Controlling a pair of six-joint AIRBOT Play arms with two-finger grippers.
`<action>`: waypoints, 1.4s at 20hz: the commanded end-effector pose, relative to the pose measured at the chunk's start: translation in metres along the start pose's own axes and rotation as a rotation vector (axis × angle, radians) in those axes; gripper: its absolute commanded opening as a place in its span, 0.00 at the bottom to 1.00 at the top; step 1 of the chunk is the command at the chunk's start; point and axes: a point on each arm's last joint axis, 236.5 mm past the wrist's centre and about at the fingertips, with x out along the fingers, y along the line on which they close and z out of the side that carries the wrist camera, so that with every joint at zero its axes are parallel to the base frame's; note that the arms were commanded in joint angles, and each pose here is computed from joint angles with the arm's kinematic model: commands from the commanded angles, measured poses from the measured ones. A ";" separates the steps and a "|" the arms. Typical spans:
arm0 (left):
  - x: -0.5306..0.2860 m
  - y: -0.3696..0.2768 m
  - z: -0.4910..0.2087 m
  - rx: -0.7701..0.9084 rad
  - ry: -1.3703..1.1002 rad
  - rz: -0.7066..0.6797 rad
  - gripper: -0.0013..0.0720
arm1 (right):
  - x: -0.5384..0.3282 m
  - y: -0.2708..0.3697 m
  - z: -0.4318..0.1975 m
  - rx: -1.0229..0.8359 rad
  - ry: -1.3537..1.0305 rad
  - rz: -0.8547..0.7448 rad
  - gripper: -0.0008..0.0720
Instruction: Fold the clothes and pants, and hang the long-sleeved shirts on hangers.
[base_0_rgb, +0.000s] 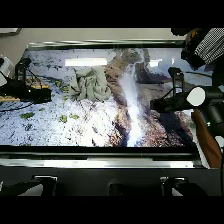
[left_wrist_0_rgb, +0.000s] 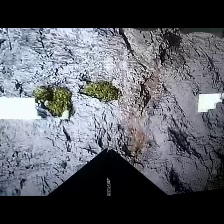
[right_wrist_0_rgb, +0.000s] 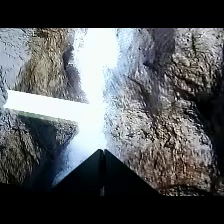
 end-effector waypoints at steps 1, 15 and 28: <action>0.000 0.000 0.000 0.000 -0.001 0.000 0.04 | 0.000 0.000 0.000 -0.001 -0.001 0.001 0.07; 0.000 0.000 0.000 0.000 -0.001 0.000 0.04 | 0.000 0.000 0.000 -0.001 -0.001 0.001 0.07; 0.005 0.001 0.033 -0.001 -0.126 0.000 0.04 | 0.000 0.001 0.000 0.000 -0.001 0.001 0.07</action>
